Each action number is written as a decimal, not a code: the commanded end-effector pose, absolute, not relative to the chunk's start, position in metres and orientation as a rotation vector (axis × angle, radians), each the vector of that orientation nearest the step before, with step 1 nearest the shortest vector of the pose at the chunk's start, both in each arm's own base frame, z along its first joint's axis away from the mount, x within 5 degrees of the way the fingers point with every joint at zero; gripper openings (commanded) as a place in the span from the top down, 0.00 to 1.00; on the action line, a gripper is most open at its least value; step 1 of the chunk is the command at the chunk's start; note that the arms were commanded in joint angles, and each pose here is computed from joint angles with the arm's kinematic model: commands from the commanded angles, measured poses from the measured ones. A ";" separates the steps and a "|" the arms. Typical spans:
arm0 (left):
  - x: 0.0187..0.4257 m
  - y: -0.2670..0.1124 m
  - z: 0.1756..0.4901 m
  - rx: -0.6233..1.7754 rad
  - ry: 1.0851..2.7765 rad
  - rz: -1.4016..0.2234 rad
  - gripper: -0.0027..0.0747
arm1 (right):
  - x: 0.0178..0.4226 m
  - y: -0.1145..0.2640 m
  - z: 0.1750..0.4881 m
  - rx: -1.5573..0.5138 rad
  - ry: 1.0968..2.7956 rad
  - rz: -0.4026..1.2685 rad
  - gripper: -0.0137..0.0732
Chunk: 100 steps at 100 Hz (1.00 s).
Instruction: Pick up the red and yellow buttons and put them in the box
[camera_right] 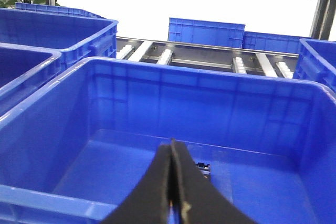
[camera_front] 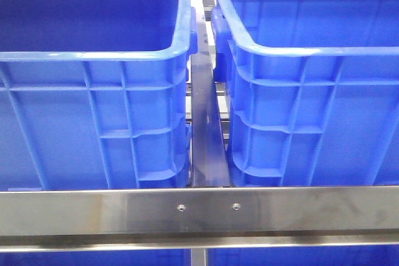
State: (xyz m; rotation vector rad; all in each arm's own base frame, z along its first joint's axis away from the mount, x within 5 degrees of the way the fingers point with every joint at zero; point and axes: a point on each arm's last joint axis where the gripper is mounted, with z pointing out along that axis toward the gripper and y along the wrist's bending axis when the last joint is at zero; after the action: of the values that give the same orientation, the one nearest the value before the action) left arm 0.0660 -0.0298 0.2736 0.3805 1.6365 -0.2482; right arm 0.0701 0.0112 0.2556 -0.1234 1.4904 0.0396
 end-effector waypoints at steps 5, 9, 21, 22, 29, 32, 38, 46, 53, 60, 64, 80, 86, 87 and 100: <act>0.065 -0.017 0.273 0.214 1.606 -0.166 0.99 | 0.069 0.013 0.265 -0.130 1.461 0.060 0.92; 0.064 -0.014 0.268 0.155 1.612 -0.156 0.99 | 0.069 0.013 0.265 -0.130 1.461 0.060 0.92; 0.061 -0.004 0.251 0.048 1.573 -0.061 0.99 | 0.069 0.013 0.265 -0.130 1.461 0.059 0.92; 0.061 -0.004 0.248 0.048 1.566 -0.051 0.99 | 0.069 0.013 0.265 -0.130 1.461 0.059 0.92; 0.060 -0.001 0.237 0.038 1.505 0.016 0.99 | 0.069 0.013 0.265 -0.130 1.461 0.059 0.92; 0.058 0.000 0.232 0.032 1.480 0.038 0.99 | 0.069 0.013 0.265 -0.130 1.461 0.059 0.92; 0.057 0.001 0.217 0.018 1.460 0.054 0.99 | 0.069 0.013 0.265 -0.130 1.461 0.060 0.92; 0.055 0.002 0.200 -0.035 1.442 0.028 0.99 | 0.069 0.013 0.265 -0.130 1.461 0.060 0.92; 0.056 0.003 0.195 -0.046 1.514 0.031 0.99 | 0.069 0.013 0.265 -0.134 1.460 0.063 0.92; 0.056 0.003 0.194 -0.046 1.534 0.033 0.99 | 0.069 0.014 0.265 -0.135 1.459 0.064 0.92; 0.056 0.003 0.194 -0.044 1.534 0.032 0.99 | 0.069 0.014 0.265 -0.136 1.459 0.065 0.92; 0.056 0.002 0.194 -0.039 1.534 0.027 0.99 | 0.069 0.014 0.265 -0.140 1.458 0.069 0.92; 0.056 0.002 0.194 -0.039 1.534 0.027 0.99 | 0.069 0.014 0.265 -0.141 1.457 0.069 0.92; 0.056 0.002 0.194 -0.039 1.534 0.027 0.99 | 0.069 0.014 0.265 -0.141 1.457 0.069 0.92; 0.056 0.002 0.194 -0.039 1.534 0.027 0.99 | 0.069 0.014 0.265 -0.141 1.457 0.069 0.92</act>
State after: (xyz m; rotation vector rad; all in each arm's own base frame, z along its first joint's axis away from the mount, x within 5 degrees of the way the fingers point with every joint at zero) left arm 0.0559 0.0031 0.2040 -0.0386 1.5790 0.0433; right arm 0.0698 0.0122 0.2557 -0.1311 1.4869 0.0489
